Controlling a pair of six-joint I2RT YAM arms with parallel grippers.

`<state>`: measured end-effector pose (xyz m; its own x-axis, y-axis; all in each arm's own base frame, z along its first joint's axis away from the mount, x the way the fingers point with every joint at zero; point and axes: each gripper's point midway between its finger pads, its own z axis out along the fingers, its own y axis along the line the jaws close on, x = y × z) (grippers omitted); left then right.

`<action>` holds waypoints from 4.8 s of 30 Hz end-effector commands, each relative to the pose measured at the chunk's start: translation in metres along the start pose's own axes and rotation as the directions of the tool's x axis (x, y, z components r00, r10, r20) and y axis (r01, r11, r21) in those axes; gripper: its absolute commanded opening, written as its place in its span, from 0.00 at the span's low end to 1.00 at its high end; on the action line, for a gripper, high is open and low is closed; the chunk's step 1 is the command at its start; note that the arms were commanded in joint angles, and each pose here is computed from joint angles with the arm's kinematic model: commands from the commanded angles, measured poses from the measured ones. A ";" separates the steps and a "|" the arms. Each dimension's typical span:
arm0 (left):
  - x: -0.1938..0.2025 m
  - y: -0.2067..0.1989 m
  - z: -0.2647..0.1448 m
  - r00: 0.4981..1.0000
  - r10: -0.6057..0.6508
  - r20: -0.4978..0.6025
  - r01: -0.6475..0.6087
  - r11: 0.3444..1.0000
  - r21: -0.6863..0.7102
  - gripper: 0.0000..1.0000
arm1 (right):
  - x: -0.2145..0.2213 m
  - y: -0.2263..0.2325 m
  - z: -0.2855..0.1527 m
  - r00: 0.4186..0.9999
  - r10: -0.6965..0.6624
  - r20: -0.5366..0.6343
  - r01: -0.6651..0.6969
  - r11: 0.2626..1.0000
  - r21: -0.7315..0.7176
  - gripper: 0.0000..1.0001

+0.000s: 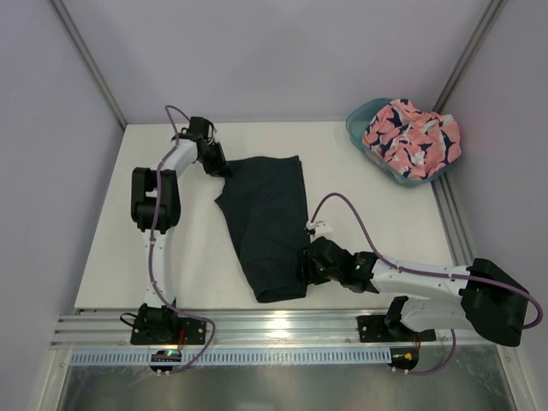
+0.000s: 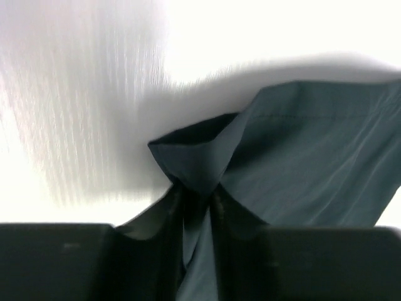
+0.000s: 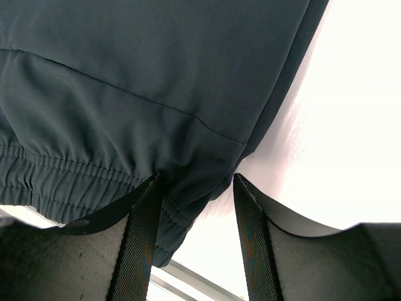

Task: Fold and stack the shorts
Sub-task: Smooth out the shorts at the center of the board, then fold the shorts at the center of the board.

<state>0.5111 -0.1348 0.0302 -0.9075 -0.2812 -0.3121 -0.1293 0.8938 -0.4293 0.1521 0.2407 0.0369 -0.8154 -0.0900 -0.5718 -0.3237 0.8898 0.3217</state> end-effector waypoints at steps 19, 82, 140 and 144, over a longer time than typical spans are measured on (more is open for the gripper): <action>-0.119 -0.040 -0.054 0.959 -0.002 0.284 -0.045 0.986 0.159 0.39 | -0.042 0.039 0.007 0.997 0.063 0.046 -0.061 0.997 -0.037 0.53; 0.161 -0.085 -0.105 0.974 0.225 -0.021 -0.226 0.968 -0.107 0.47 | -0.320 -0.125 0.085 0.975 0.143 0.171 -0.160 0.983 0.092 0.43; 0.340 -0.024 -0.122 0.994 -0.059 -0.091 0.072 0.986 0.149 0.65 | -0.033 0.027 0.017 0.998 0.004 -0.069 -0.016 0.983 -0.181 0.26; 0.345 -0.015 -0.116 0.994 -0.078 -0.081 0.090 0.985 0.145 0.62 | -0.028 0.022 0.019 0.997 0.005 -0.074 -0.018 0.986 -0.167 0.26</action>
<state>0.1479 -0.2012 0.0285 -0.9392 -0.2924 -0.1799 -0.1542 0.8276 -0.5397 0.1710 0.2685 0.0394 -0.8689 -0.1439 -0.4736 -0.3793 0.8083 0.4504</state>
